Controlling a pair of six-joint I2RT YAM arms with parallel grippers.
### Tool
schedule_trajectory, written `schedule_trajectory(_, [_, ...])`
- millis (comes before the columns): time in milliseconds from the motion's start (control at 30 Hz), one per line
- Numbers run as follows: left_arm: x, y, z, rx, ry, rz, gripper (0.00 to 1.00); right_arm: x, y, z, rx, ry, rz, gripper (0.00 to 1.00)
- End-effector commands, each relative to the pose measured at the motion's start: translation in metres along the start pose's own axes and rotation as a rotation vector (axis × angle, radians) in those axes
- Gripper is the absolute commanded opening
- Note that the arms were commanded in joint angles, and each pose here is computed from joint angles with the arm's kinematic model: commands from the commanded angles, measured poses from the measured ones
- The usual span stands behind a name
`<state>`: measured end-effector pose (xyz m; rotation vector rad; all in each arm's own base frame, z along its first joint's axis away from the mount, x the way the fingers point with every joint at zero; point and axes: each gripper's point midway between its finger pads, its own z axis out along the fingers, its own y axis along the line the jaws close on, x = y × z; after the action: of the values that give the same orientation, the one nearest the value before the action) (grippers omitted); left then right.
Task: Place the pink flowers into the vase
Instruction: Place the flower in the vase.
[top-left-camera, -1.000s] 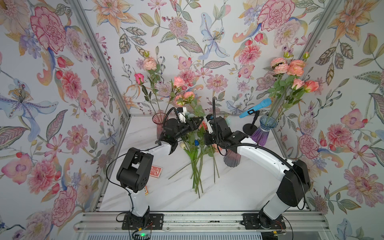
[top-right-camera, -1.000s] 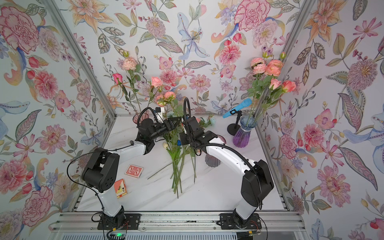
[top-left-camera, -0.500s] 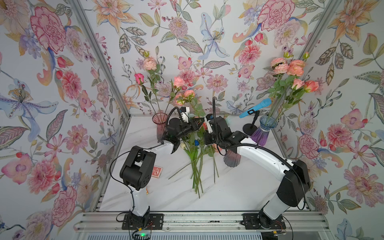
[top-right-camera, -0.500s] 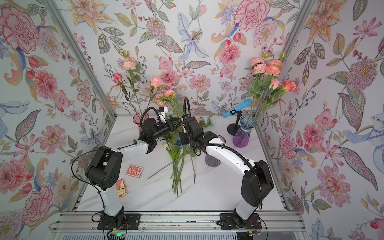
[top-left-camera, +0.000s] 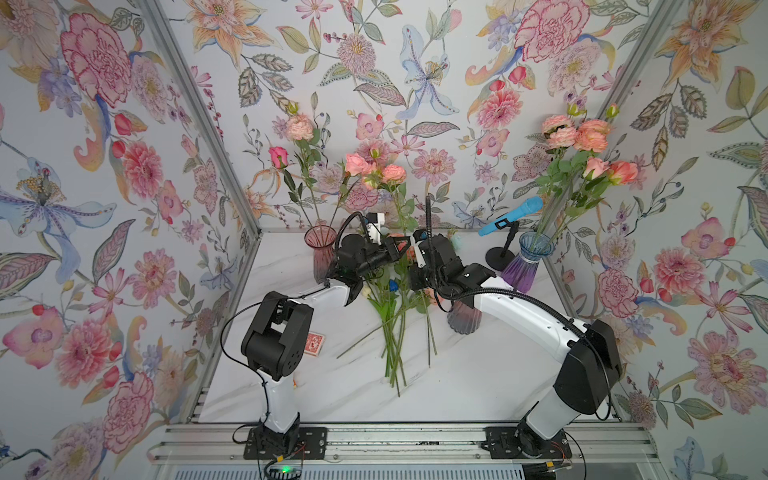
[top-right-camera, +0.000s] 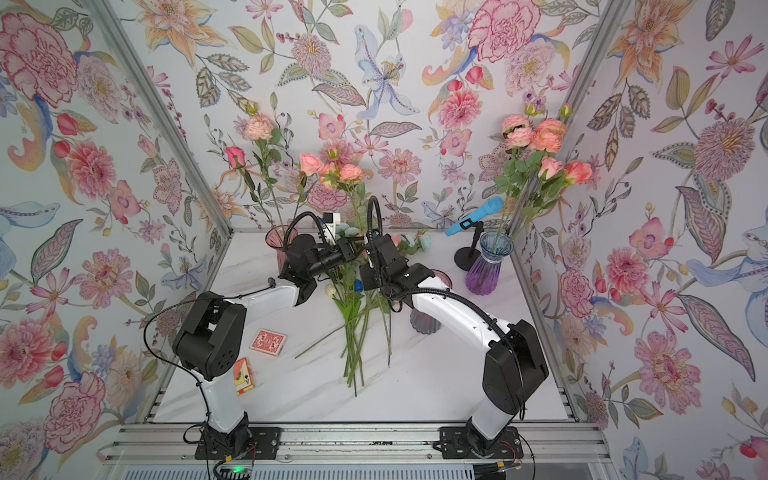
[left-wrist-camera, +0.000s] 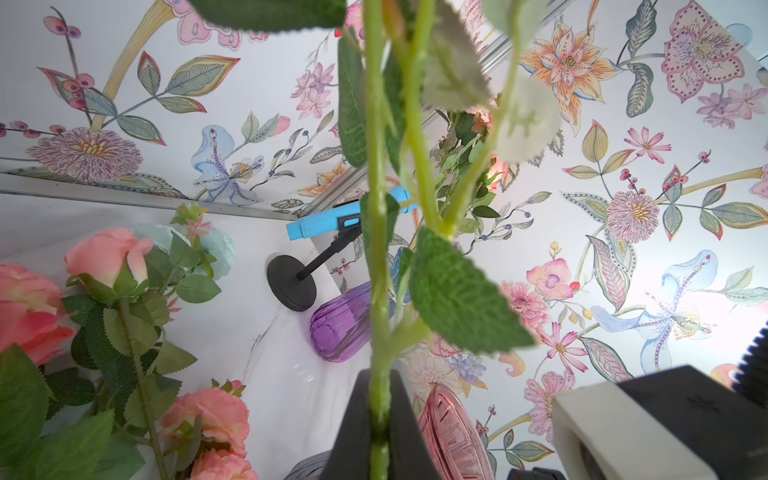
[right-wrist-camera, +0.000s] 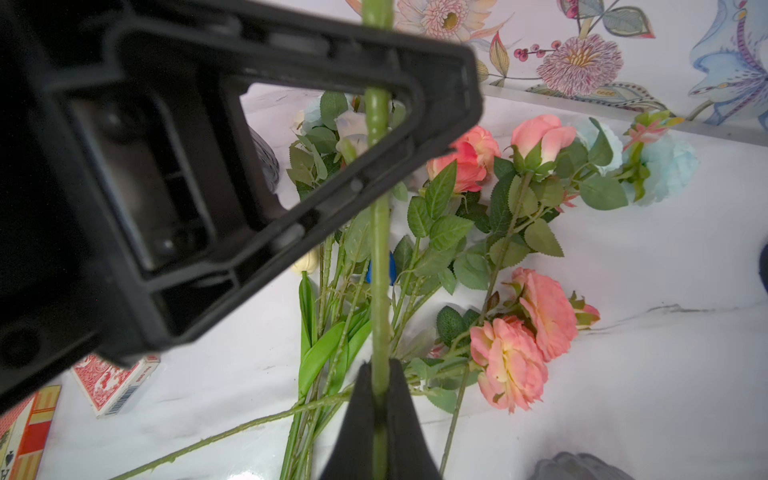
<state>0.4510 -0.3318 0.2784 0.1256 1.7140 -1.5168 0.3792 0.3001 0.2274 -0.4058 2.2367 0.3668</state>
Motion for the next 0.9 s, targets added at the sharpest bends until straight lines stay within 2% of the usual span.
schedule_trajectory(0, [0.004,-0.012,0.01,0.045,0.037,0.061,0.0,-0.008,0.0,-0.014,0.002,-0.039,0.011,0.04])
schedule_trajectory(167, [0.007,-0.011,0.015,0.04,0.064,0.083,0.0,-0.004,-0.005,-0.018,0.016,-0.039,0.013,0.15])
schedule_trajectory(267, [0.009,-0.009,0.021,0.025,0.089,0.114,0.0,-0.001,-0.01,-0.021,0.029,-0.039,0.019,0.26])
schedule_trajectory(333, [0.012,-0.009,0.024,0.011,0.108,0.138,0.0,0.001,-0.015,-0.023,0.037,-0.04,0.027,0.29])
schedule_trajectory(500, [0.015,-0.008,0.033,-0.006,0.147,0.193,0.0,0.008,-0.028,-0.027,0.065,-0.033,0.042,0.54])
schedule_trajectory(567, [0.016,-0.008,0.037,-0.003,0.172,0.212,0.0,0.01,-0.033,-0.029,0.072,-0.032,0.047,0.6])
schedule_trajectory(800, [0.01,-0.018,0.049,-0.033,0.206,0.332,0.0,0.011,-0.043,-0.038,0.085,-0.043,0.059,1.0])
schedule_trajectory(867, [0.002,-0.023,0.05,-0.047,0.199,0.376,0.0,0.012,-0.045,-0.039,0.087,-0.043,0.062,0.99])
